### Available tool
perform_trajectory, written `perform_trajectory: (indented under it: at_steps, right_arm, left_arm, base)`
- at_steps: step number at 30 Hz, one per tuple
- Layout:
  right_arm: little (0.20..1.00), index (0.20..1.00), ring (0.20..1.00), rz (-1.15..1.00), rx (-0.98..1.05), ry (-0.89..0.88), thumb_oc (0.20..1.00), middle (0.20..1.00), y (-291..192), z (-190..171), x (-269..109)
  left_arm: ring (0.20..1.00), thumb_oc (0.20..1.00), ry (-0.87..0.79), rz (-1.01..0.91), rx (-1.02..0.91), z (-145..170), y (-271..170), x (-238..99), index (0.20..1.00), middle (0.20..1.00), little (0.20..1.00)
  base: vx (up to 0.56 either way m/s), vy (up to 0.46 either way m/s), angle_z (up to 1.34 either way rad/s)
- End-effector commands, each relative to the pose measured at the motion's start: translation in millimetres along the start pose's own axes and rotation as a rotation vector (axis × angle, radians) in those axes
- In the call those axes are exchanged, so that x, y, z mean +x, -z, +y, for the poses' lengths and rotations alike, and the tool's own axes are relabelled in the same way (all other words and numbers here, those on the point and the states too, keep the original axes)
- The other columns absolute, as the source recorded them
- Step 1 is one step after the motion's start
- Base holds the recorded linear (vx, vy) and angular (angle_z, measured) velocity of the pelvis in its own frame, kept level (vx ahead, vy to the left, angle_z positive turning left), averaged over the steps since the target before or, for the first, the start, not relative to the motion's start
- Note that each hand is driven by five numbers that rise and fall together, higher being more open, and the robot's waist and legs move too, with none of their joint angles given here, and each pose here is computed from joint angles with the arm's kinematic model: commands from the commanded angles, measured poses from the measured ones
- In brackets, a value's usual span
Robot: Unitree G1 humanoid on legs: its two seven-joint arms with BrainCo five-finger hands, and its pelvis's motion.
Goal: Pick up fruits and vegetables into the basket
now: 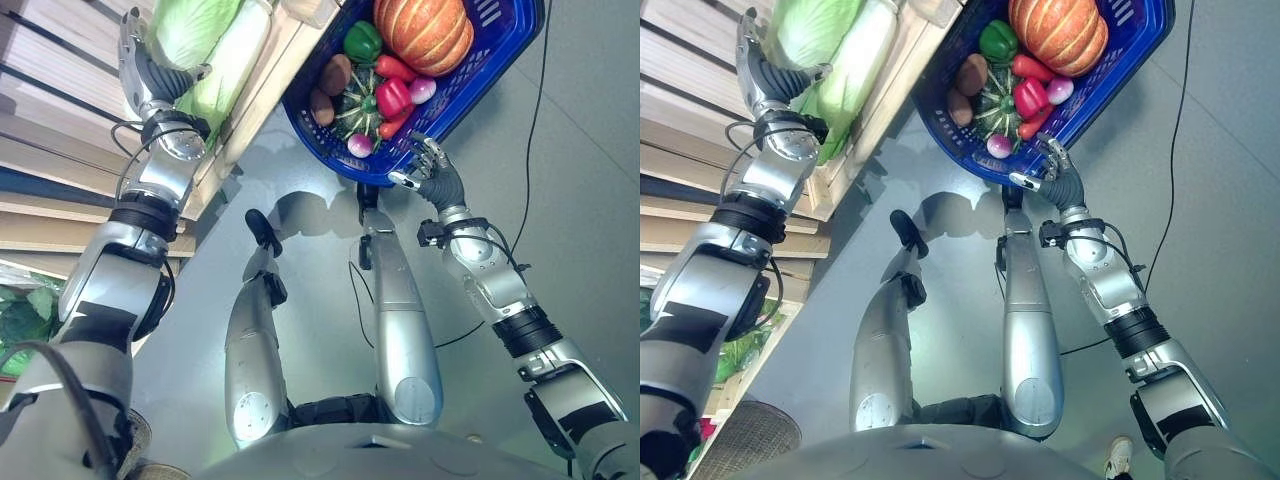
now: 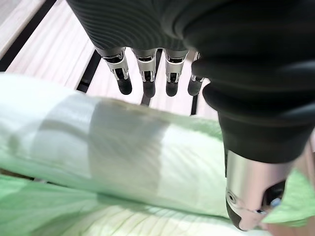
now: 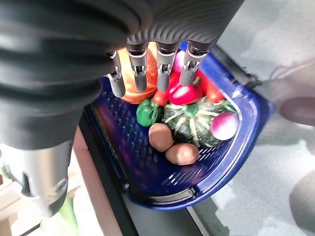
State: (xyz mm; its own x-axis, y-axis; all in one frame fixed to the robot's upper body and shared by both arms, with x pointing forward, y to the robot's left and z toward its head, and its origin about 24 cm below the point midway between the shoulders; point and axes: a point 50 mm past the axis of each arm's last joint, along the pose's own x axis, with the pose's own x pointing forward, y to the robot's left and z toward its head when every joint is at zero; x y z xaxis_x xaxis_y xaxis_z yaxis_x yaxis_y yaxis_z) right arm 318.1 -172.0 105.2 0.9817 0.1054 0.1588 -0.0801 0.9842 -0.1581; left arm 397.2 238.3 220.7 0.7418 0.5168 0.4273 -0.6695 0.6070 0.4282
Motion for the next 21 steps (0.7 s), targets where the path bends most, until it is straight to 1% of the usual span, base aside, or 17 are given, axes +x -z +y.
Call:
perform_trajectory:
  at_steps: [1, 4, 5, 6, 9, 13, 20, 21]
  right_arm:
    - [1.000, 1.000, 1.000, -0.045, 0.062, -0.050, 1.000, 1.000, -3.9, 8.9, -11.3]
    - [1.000, 1.000, 1.000, -0.046, 0.060, -0.058, 1.000, 1.000, -5.0, 9.2, -10.3]
    - [1.000, 1.000, 1.000, -0.046, 0.060, -0.058, 1.000, 1.000, -5.0, 9.2, -10.3]
    - [1.000, 1.000, 1.000, -0.046, 0.059, -0.063, 1.000, 1.000, -5.7, 9.2, -9.4]
    - [1.000, 1.000, 1.000, -0.037, 0.057, -0.069, 1.000, 1.000, -9.2, 6.2, -6.2]
    - [1.000, 1.000, 1.000, -0.028, 0.050, -0.078, 1.000, 1.000, -10.6, 4.3, -5.0]
    - [1.000, 1.000, 1.000, -0.028, 0.046, -0.080, 1.000, 1.000, -11.2, 4.5, -5.5]
    - [1.000, 1.000, 1.000, -0.028, 0.045, -0.079, 1.000, 1.000, -11.3, 4.4, -5.4]
  left_arm:
    - [1.000, 1.000, -0.056, 0.163, 0.038, 36.9, 25.5, 22.1, 1.000, 1.000, 1.000]
    - [1.000, 1.000, 0.076, 0.290, 0.109, 31.1, 46.1, 18.4, 1.000, 1.000, 1.000]
    - [1.000, 1.000, 0.076, 0.290, 0.109, 31.1, 46.0, 18.5, 1.000, 1.000, 1.000]
    - [1.000, 1.000, 0.141, 0.342, 0.131, 27.3, 56.1, 14.6, 1.000, 1.000, 1.000]
    - [1.000, 1.000, 0.228, 0.414, 0.168, 17.9, 72.8, 3.3, 1.000, 1.000, 1.000]
    - [1.000, 1.000, 0.287, 0.495, 0.190, 12.5, 87.9, -6.8, 1.000, 1.000, 1.000]
    - [1.000, 1.000, 0.273, 0.545, 0.211, 12.6, 96.0, -12.1, 1.000, 1.000, 1.000]
    - [0.564, 0.564, 0.265, 0.546, 0.209, 13.5, 96.5, -12.1, 0.564, 0.564, 0.564]
  base:
    - [0.01, -0.001, -0.03]
    - [0.01, 0.007, -0.04]
    - [0.01, 0.028, -0.05]
    - [0.08, 0.042, -0.07]
    - [0.00, 0.074, -0.07]
    - [0.06, 0.061, -0.08]
    - [0.01, 0.017, -0.04]
    - [0.00, 0.000, 0.00]
